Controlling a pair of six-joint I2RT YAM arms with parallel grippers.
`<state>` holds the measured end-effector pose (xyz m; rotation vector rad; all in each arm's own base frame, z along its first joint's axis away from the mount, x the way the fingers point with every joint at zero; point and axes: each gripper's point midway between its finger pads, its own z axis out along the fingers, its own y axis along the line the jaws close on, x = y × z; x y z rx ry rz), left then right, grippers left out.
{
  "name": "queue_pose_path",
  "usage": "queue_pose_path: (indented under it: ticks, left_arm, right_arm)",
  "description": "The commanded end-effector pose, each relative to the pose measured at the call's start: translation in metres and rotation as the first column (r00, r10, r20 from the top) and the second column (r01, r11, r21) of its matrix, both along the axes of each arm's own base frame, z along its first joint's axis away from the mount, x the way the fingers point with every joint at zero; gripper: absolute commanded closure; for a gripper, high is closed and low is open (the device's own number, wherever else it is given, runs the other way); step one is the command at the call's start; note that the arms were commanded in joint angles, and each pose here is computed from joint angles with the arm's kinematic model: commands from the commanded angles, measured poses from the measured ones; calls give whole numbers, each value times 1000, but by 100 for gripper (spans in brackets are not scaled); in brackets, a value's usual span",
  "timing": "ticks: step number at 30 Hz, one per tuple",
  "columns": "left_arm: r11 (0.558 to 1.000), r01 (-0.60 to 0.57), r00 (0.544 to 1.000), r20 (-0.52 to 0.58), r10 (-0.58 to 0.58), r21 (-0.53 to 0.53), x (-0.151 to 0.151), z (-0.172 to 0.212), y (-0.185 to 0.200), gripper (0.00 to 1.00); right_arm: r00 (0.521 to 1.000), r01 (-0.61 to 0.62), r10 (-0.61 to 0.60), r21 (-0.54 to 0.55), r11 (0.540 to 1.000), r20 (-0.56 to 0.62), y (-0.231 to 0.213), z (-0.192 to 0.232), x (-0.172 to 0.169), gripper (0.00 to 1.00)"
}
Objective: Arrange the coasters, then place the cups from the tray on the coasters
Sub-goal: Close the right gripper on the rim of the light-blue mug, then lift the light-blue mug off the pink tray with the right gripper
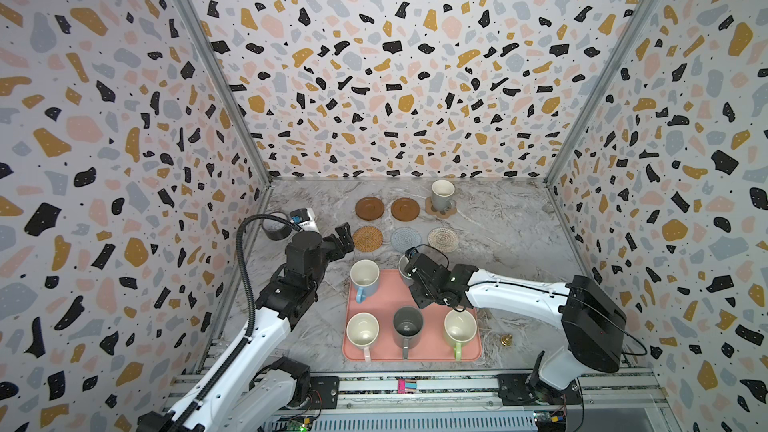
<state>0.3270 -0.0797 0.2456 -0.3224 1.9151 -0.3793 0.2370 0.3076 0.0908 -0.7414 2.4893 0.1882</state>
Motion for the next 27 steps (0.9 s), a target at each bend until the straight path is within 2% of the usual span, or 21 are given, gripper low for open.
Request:
queue_pose_path:
  ticks: [1, 16, 27]
  left_arm:
    - [1000, -6, 1000, 29, 6, 9, 7, 7, -1, 1]
    - [1000, 8, 1000, 20, -8, -2, 22, 6, -10, 1]
    - [1000, 4, 1000, 11, -4, 0, 23, 3, -10, 1]
  right_arm:
    - [999, -4, 0, 78, 997, 52, 9, 34, 4, 92]
    - [998, 22, -29, 123, 992, 54, 5, 55, 0, 92]
    - [998, -7, 0, 119, 993, 66, 11, 63, 3, 92]
